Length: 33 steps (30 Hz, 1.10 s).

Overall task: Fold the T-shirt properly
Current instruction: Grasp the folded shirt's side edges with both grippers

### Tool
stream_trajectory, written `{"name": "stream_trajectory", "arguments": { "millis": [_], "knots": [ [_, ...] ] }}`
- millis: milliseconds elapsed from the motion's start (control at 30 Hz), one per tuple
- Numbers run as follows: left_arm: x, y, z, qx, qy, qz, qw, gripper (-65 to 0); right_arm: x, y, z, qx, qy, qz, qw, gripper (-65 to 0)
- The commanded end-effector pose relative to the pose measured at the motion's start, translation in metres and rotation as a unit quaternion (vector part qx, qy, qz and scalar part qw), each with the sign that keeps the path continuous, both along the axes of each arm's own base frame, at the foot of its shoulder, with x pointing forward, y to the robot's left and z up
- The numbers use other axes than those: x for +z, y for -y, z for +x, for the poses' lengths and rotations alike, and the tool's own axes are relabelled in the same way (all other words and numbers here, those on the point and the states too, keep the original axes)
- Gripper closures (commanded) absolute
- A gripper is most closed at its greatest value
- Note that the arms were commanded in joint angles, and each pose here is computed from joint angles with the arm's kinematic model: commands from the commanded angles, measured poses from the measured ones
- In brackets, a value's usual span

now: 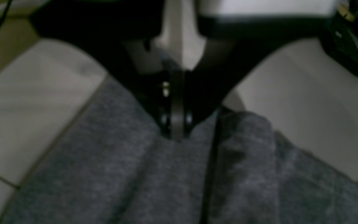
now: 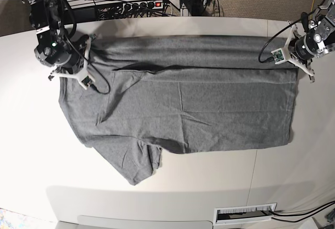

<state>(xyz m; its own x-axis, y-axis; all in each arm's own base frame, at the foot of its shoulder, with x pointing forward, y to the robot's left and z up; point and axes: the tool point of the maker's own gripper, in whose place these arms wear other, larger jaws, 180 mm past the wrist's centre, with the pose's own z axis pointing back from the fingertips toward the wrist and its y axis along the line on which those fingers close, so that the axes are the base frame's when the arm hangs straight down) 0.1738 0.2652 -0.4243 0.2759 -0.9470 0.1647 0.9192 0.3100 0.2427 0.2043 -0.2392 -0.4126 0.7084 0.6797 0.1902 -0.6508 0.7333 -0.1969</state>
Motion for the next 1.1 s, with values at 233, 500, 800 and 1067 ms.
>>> {"name": "stream_trajectory", "arguments": {
  "millis": [233,500,800,1067],
  "knots": [
    [-0.023,-0.016,-0.085,-0.013,-0.169,0.054,0.984,0.0,-0.018,0.009,-0.07,0.023,-0.113,-0.051,0.992,0.0],
    [-0.009,0.002,-0.068,-0.023,-0.141,0.047,0.989,0.0,0.007,0.014,-0.037,0.005,-0.037,-0.035,0.9987,0.0],
    [0.039,0.015,-0.007,-0.014,-0.025,0.044,0.999,-9.2,0.058,0.013,0.014,-0.004,0.106,0.003,0.9944,0.0],
    [0.104,0.027,0.088,-0.008,0.158,0.003,0.987,-9.5,0.078,0.008,0.036,-0.001,0.175,0.04,0.9837,0.0]
  ]
}}
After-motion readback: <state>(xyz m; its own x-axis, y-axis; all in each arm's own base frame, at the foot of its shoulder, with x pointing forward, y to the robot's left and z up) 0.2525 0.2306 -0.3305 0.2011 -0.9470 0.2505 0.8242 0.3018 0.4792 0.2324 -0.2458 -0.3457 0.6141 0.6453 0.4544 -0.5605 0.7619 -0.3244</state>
